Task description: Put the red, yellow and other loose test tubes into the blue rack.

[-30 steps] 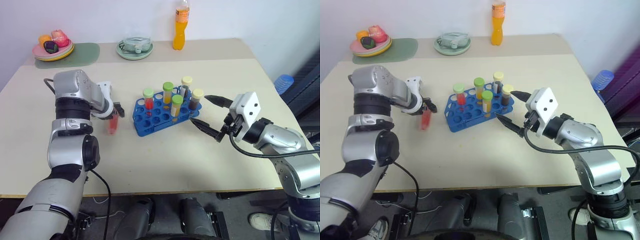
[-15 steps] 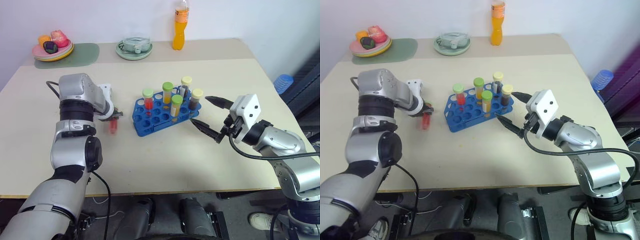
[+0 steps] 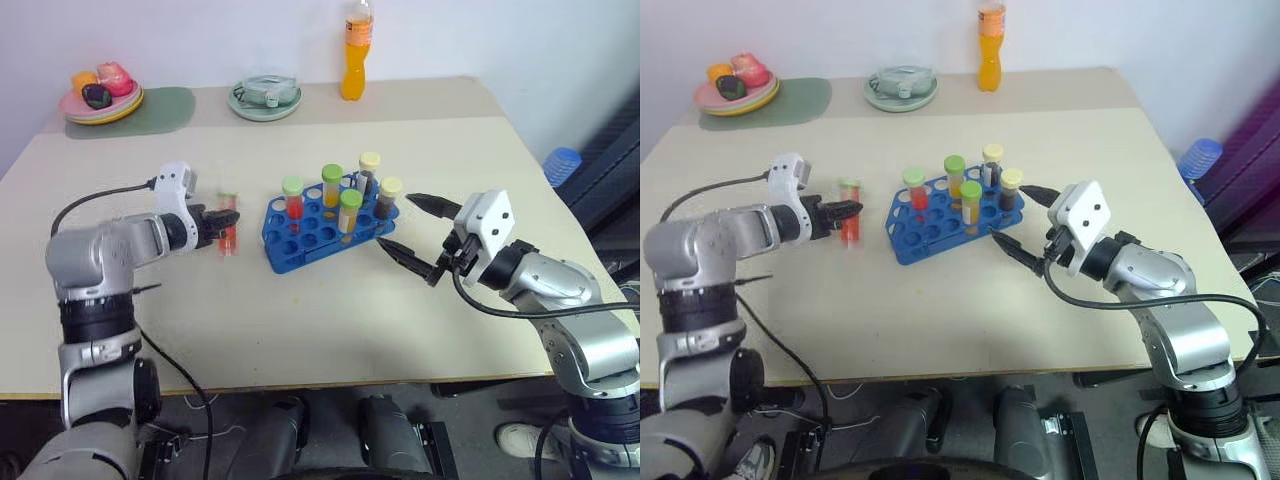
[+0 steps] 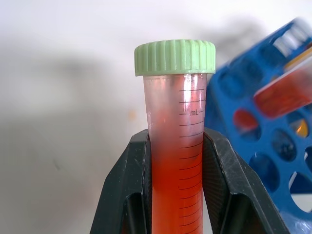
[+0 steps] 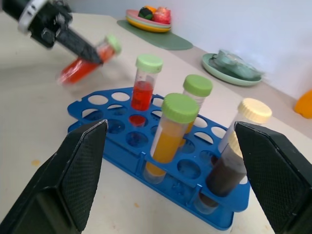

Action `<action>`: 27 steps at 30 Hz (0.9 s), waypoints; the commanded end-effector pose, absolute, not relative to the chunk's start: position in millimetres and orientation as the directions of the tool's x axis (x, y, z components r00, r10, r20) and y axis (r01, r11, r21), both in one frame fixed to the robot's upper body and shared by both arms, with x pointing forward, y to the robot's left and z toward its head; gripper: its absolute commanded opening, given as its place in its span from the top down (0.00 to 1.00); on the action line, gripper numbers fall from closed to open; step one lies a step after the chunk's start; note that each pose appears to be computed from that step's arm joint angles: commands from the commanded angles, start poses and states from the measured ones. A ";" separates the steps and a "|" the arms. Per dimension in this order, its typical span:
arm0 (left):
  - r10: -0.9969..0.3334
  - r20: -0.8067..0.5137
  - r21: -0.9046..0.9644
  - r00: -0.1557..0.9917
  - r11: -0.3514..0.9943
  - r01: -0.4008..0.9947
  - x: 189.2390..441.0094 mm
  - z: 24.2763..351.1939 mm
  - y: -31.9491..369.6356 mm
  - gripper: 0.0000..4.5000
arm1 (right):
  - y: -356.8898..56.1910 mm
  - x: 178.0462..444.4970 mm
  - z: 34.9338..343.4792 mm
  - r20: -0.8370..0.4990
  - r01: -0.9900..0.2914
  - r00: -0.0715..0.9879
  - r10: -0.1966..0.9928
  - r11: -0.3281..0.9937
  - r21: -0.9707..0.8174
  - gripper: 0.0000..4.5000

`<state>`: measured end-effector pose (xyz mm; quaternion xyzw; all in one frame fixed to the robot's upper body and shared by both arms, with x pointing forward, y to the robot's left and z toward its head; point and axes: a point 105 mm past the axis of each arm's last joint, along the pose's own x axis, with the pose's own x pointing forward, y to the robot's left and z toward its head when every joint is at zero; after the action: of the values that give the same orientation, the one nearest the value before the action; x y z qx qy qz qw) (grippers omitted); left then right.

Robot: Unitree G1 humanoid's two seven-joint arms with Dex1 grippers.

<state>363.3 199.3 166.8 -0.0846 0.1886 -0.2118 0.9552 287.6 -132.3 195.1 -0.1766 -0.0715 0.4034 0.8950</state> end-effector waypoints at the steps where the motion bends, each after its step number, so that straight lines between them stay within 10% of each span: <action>1: -0.508 0.007 0.043 0.861 0.861 0.507 351.8 217.8 192.0 0.83 | -131.0 285.1 202.6 0.026 -0.680 0.661 0.750 0.614 -0.402 0.05; 15: -0.791 0.312 0.181 0.526 0.593 0.785 325.5 204.4 136.4 0.83 | -154.2 271.5 185.3 0.017 -0.582 0.769 0.640 0.710 -0.396 0.05; 27: -0.828 0.356 0.105 0.432 0.495 0.862 366.1 192.5 97.4 0.83 | -168.1 255.2 173.4 0.043 -0.453 0.862 0.506 0.805 -0.384 0.05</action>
<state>365.6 99.4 185.7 -0.0540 -0.1666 -0.4920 0.8528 260.1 -169.4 157.3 -0.1721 -0.0340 0.2644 0.9483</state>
